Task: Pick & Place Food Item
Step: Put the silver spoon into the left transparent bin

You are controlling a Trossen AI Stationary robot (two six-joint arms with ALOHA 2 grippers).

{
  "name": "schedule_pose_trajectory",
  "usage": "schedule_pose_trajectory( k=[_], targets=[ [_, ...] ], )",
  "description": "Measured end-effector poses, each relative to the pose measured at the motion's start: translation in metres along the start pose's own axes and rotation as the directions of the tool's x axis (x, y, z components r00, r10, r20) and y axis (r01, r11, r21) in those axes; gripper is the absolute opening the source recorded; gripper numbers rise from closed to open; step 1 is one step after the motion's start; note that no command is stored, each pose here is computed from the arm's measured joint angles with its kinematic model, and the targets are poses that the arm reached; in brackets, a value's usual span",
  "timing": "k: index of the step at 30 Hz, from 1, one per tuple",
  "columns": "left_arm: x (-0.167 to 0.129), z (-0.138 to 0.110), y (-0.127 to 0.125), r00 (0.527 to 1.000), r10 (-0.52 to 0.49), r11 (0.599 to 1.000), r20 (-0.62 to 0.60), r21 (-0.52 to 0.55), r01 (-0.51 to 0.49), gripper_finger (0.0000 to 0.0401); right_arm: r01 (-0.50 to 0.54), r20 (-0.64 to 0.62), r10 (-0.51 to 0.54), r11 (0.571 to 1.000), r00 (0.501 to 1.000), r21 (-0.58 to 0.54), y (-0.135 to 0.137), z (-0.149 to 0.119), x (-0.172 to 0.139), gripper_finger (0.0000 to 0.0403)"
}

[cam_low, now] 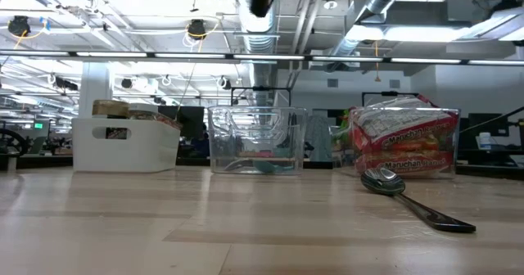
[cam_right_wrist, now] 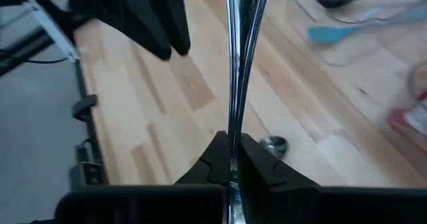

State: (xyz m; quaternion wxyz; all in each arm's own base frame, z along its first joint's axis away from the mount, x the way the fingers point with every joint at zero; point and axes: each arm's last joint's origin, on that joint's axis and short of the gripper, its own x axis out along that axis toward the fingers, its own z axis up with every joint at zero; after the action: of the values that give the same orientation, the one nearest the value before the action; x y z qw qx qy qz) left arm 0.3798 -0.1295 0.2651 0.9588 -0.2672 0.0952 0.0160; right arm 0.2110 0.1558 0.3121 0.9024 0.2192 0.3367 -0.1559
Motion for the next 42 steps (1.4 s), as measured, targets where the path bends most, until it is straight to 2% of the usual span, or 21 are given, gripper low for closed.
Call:
schedule_pose_trajectory(
  k=[6, 11, 14, 19, 25, 36, 40, 42],
  targets=[
    [0.0, 0.005, -0.006, 0.985, -0.17, 0.979, -0.021, 0.112, 0.171, 0.004, -0.051, 0.02, 0.051, 0.999, 0.998, 0.006, 0.005, 0.003, 0.0, 0.0002],
    [0.0, 0.009, -0.009, 0.977, -0.211, 0.964, 0.005, 0.168, 0.207, 0.0041, -0.08, 0.036, 0.08, 0.997, 0.996, 0.018, 0.009, 0.004, 0.0, 0.0002],
    [-0.001, 0.009, -0.009, 0.976, -0.215, 0.956, 0.012, 0.204, 0.208, 0.0055, -0.135, 0.047, 0.134, 0.991, 0.99, 0.009, 0.014, 0.007, -0.001, 0.0002],
    [0.0, 0.012, -0.009, 0.974, -0.223, 0.956, 0.033, 0.203, 0.212, 0.0105, -0.196, 0.084, 0.197, 0.98, 0.977, -0.018, 0.02, 0.011, -0.002, 0.0002],
    [-0.001, 0.019, -0.013, 0.96, -0.263, 0.951, 0.097, 0.192, 0.241, 0.015, -0.205, 0.091, 0.206, 0.979, 0.974, -0.019, 0.022, 0.012, -0.003, 0.0002],
    [-0.002, 0.021, -0.013, 0.955, -0.276, 0.952, 0.11, 0.165, 0.256, 0.0173, -0.208, 0.097, 0.21, 0.978, 0.973, -0.03, 0.022, 0.012, -0.003, 0.0002],
    [-0.002, 0.019, -0.013, 0.949, -0.305, 0.945, 0.077, 0.146, 0.291, 0.0175, -0.212, 0.101, 0.215, 0.977, 0.972, -0.035, 0.023, 0.013, -0.003, 0.0002],
    [-0.001, 0.016, -0.011, 0.957, -0.288, 0.95, 0.041, 0.134, 0.28, 0.0175, -0.212, 0.1, 0.215, 0.977, 0.971, -0.038, 0.023, 0.013, -0.003, 0.0002]
  ],
)
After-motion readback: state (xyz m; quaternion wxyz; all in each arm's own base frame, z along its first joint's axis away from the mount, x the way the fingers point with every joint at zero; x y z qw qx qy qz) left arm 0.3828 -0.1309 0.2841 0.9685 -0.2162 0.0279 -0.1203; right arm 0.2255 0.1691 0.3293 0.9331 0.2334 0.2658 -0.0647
